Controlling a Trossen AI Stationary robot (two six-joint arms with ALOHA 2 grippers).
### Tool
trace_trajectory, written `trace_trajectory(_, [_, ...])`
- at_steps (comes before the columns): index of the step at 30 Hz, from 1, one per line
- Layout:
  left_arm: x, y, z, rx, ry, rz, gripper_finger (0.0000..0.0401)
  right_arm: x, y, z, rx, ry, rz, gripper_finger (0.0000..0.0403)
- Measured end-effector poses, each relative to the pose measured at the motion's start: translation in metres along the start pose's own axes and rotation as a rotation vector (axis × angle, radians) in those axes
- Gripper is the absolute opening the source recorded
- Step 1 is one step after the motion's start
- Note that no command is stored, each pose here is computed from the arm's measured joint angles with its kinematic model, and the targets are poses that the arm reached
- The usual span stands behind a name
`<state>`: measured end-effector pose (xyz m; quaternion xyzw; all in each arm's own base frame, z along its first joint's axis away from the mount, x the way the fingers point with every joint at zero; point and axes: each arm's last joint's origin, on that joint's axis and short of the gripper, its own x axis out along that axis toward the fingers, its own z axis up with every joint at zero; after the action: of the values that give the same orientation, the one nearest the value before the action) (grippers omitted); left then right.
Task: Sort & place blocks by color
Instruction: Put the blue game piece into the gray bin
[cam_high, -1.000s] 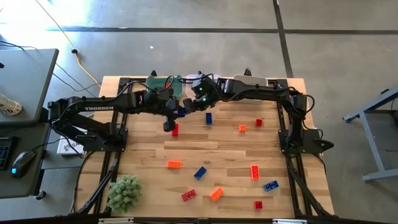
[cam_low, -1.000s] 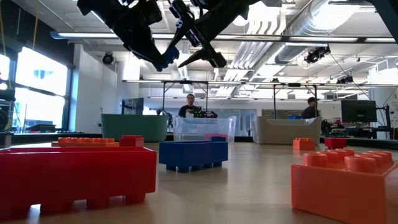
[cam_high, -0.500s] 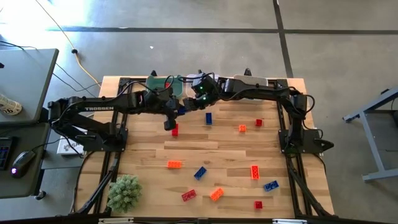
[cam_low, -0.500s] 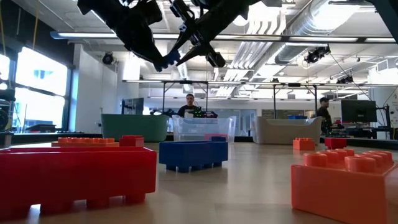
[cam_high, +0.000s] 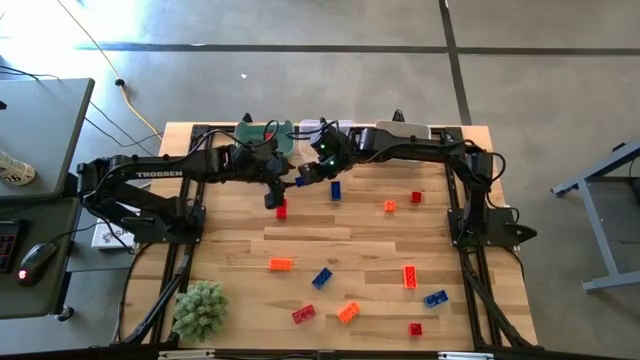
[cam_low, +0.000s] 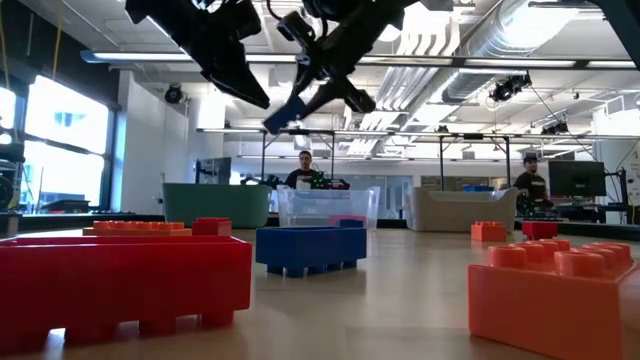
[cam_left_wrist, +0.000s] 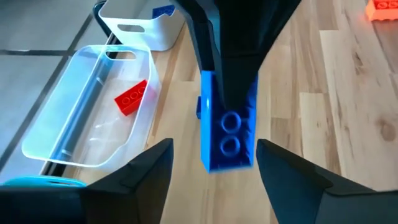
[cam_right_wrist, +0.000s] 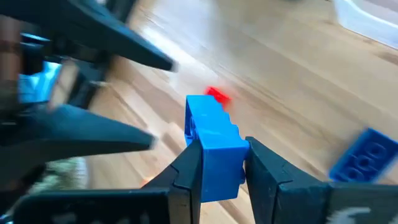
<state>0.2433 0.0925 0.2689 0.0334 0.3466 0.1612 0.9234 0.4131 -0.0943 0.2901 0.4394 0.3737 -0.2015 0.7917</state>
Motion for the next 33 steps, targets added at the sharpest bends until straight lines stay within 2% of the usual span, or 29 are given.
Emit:
trace_trajectory(14, [0.0,0.001,0.0,-0.016,0.0,0.015,0.0227,-0.009,-0.038,-0.011,-0.086,0.079,-0.452,0.0071])
trace_trajectory(26, [-0.001,0.008,-0.001,-0.137,0.026,0.249,0.0227,-0.026,-0.075,0.004,-0.213,0.157,-0.699,0.0071])
trace_trajectory(33, [-0.001,0.009,-0.001,-0.158,0.025,0.299,0.0227,-0.046,-0.098,0.015,-0.283,0.181,-0.883,0.0071])
